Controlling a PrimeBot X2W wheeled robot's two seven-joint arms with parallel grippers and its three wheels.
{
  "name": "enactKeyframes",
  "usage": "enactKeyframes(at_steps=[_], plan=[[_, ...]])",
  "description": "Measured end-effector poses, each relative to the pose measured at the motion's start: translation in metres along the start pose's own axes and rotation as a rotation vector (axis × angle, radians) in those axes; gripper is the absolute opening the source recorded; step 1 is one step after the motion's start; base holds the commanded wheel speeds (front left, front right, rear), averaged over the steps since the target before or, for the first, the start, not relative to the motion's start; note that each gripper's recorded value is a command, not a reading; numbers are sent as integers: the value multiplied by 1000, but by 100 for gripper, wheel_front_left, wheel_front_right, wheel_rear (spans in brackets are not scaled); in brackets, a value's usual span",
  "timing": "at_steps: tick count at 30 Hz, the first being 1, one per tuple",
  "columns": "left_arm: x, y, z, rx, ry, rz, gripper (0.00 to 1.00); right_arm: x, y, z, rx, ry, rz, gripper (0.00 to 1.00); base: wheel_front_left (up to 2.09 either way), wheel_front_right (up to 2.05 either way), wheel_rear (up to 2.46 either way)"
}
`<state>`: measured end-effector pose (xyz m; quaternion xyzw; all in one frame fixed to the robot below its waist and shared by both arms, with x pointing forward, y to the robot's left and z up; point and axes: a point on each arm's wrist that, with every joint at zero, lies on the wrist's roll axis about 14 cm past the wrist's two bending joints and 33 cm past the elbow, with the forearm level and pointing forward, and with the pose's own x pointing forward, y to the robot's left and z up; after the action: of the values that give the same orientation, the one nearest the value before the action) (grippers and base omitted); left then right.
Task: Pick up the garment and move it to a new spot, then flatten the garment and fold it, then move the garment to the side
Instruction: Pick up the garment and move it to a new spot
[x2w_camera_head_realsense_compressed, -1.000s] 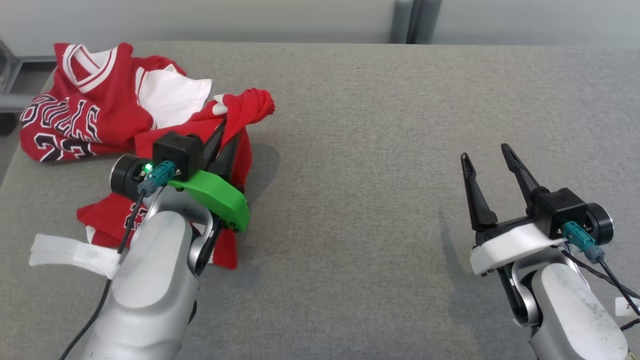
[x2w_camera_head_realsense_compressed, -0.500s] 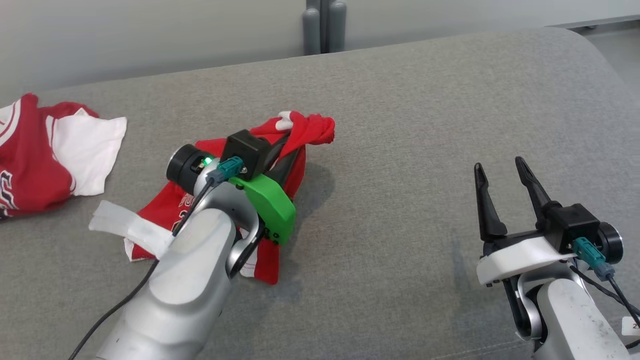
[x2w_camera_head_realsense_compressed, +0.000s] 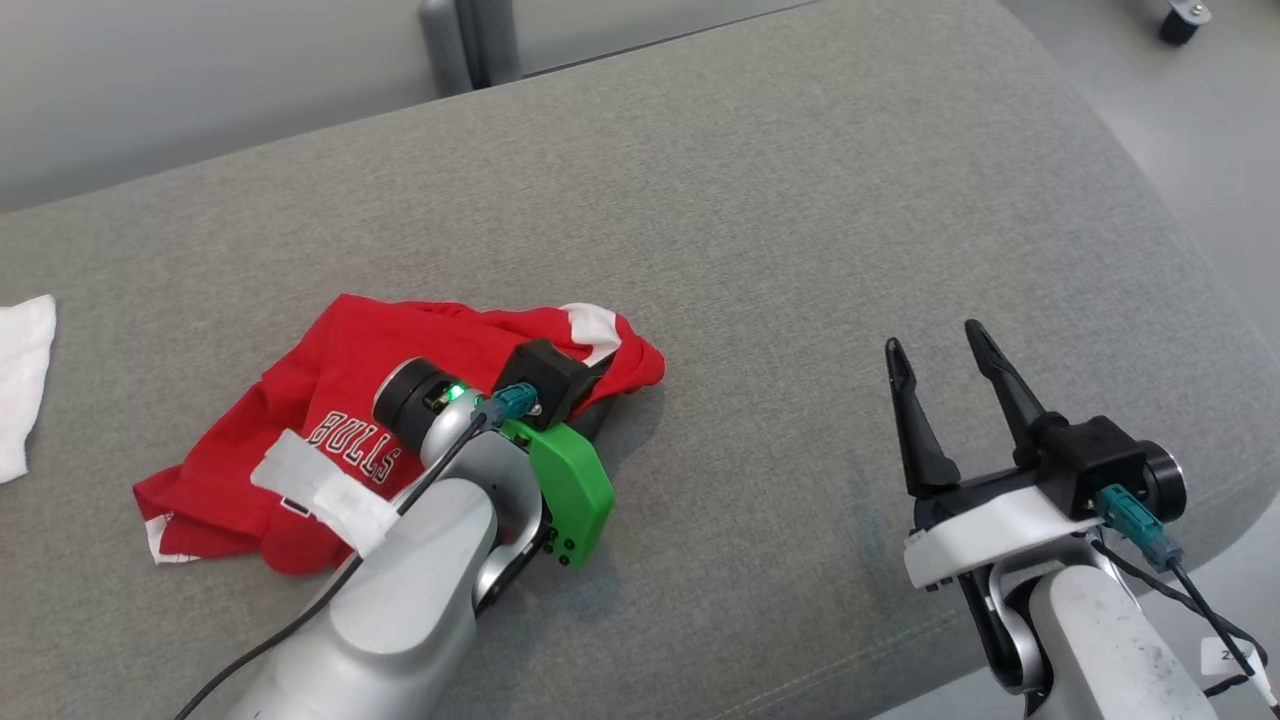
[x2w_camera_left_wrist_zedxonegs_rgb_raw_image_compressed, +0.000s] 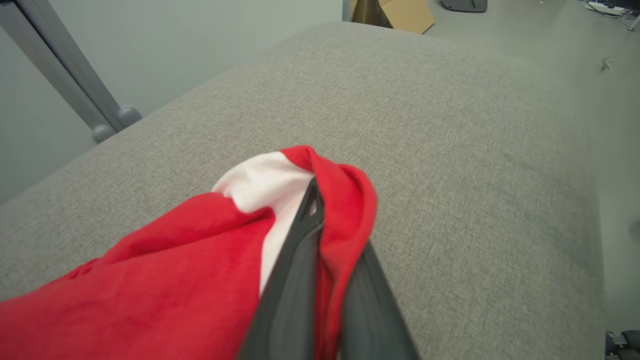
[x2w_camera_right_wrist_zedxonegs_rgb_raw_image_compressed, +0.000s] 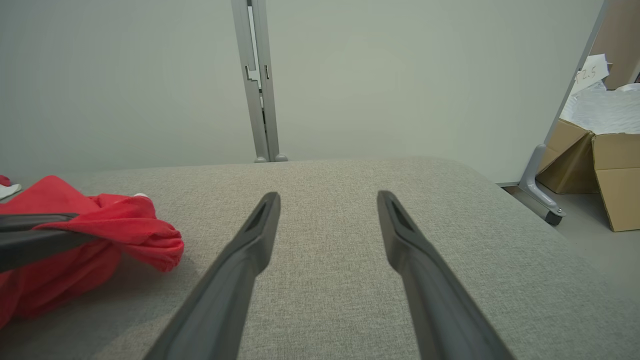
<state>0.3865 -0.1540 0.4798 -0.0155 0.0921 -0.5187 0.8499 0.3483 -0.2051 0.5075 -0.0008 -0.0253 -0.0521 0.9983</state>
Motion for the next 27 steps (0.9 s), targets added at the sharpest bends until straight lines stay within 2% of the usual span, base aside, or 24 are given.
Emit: enactKeyframes(at_steps=[3, 4, 5, 6, 12, 17, 21, 27], plan=[[7, -11, -11, -1, 26, -43, 0, -1, -5, 2, -6, -4, -8, 100, 0, 0, 0], [9, -17, -14, 2, 33, -63, 20, -3, -9, 3, -11, -2, -22, 100, 0, 0, 0], [10, -24, -18, 5, 40, -86, 63, -5, -14, 1, -15, 4, -35, 100, 0, 0, 0], [12, -30, -21, 6, 46, -105, 100, -6, -17, 0, -18, 10, -44, 100, 0, 0, 0], [9, -50, -27, -53, 39, -157, 100, -4, -23, -3, -24, 18, -52, 100, 0, 0, 0], [1, -48, -7, -97, -52, -139, 100, 5, -17, -1, -25, 8, -24, 100, 0, 0, 0], [-9, -30, 6, -127, -119, -57, 100, 14, -4, 1, -18, -5, 26, 100, 0, 0, 0], [-34, -9, -7, -200, -115, 88, 100, 21, 13, 2, -8, -14, 90, 100, 0, 0, 0]])
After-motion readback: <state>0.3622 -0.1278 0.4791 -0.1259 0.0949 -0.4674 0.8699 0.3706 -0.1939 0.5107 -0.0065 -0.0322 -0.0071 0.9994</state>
